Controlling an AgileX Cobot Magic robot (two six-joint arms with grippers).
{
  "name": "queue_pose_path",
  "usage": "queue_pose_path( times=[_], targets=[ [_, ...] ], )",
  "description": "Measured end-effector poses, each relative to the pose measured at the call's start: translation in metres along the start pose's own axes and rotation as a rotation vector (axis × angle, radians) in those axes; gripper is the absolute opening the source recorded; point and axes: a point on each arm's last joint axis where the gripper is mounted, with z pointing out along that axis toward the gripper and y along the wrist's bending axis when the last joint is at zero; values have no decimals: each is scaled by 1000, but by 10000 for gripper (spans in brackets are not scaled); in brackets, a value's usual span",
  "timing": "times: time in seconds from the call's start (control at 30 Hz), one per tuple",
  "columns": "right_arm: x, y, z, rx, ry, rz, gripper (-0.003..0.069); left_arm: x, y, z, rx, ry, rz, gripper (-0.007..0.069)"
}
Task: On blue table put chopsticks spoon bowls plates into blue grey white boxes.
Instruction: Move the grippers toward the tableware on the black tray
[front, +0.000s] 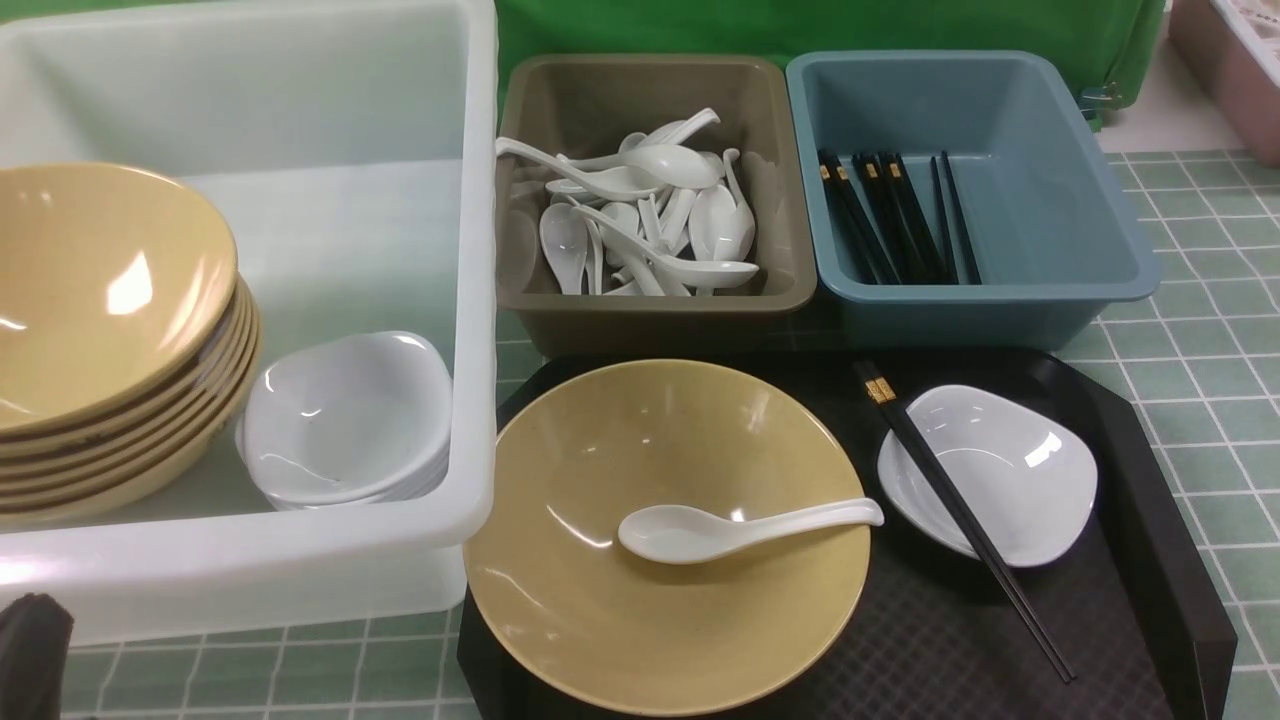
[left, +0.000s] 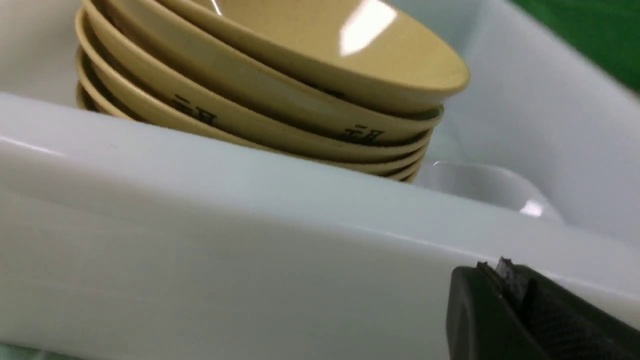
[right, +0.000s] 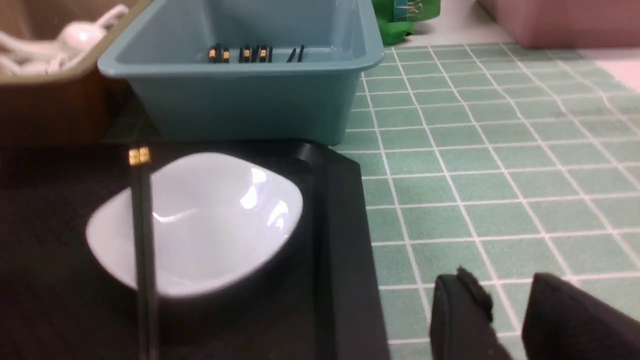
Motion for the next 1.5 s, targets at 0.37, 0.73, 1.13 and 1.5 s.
queue_pose_path(
  times=[0.37,0.73,1.13,1.5],
  targets=[
    [1,5,0,-47,35,944,238,-4,-11,-1,126,14,-869,1],
    [1,5,0,-50,32,892,238,-14,-18,-4,169,13,-839,1],
    [-127,40,-14,-272,126,-6,36,-128,-85,-21,210,284,249,1],
    [-176,91,77,-361,789,-498,36,-158,-116,49,222,796,689,1]
  ],
)
